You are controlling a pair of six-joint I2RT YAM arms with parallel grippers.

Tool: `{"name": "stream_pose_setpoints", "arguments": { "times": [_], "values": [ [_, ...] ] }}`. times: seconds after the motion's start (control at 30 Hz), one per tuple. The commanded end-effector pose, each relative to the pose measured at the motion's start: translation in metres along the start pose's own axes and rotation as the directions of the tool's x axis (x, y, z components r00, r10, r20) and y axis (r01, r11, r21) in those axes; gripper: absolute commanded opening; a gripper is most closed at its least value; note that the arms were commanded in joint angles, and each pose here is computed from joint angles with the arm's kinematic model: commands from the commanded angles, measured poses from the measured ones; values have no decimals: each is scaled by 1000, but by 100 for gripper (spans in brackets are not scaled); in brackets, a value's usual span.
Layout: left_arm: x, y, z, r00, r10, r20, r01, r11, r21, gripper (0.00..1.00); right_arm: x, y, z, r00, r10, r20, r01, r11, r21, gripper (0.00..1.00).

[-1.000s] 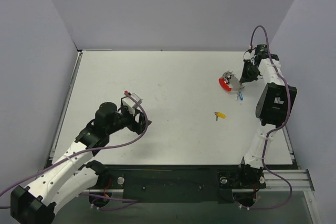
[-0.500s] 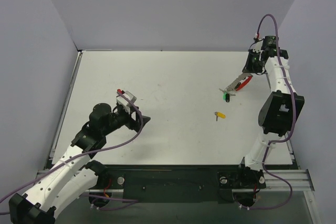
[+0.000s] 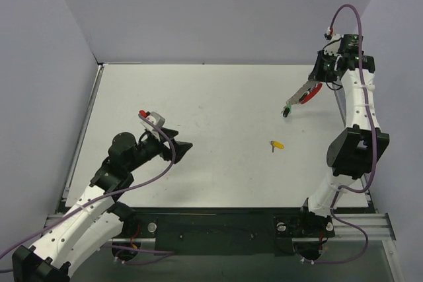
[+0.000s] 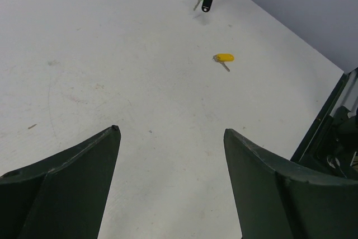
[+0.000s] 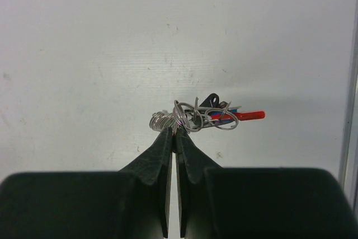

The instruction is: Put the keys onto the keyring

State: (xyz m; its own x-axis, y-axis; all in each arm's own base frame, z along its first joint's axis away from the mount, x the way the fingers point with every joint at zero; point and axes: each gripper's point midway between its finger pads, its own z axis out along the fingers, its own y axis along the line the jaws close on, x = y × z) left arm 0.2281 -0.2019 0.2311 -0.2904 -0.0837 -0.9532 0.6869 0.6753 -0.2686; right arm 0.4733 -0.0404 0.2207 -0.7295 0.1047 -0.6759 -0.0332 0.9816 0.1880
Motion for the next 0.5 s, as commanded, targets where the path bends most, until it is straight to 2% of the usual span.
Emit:
{"name": "stream_pose_setpoints", "arguments": {
  "times": [0.0,0.27,0.33,0.4,0.47],
  "values": [
    [-24,-20,4,989,-79,122,66,992,109,85,-44,36,-67,982,-86,167,96,994,-52,0],
    [-34,-39,12,940,-313,134,277,932,233,85,-53,96,-120,954,-161,251,206,965,-163,0],
    [-38,-46,11,934,-328,140,281,919,277,84,-47,119,-133,941,-210,265,265,945,-191,0],
    [-43,-59,7,941,-303,153,234,906,352,76,-40,137,-144,931,-242,274,306,925,-223,0],
    [-45,-68,4,952,-265,152,190,905,381,75,-28,170,-161,913,-285,292,369,884,-288,0]
  ]
}}
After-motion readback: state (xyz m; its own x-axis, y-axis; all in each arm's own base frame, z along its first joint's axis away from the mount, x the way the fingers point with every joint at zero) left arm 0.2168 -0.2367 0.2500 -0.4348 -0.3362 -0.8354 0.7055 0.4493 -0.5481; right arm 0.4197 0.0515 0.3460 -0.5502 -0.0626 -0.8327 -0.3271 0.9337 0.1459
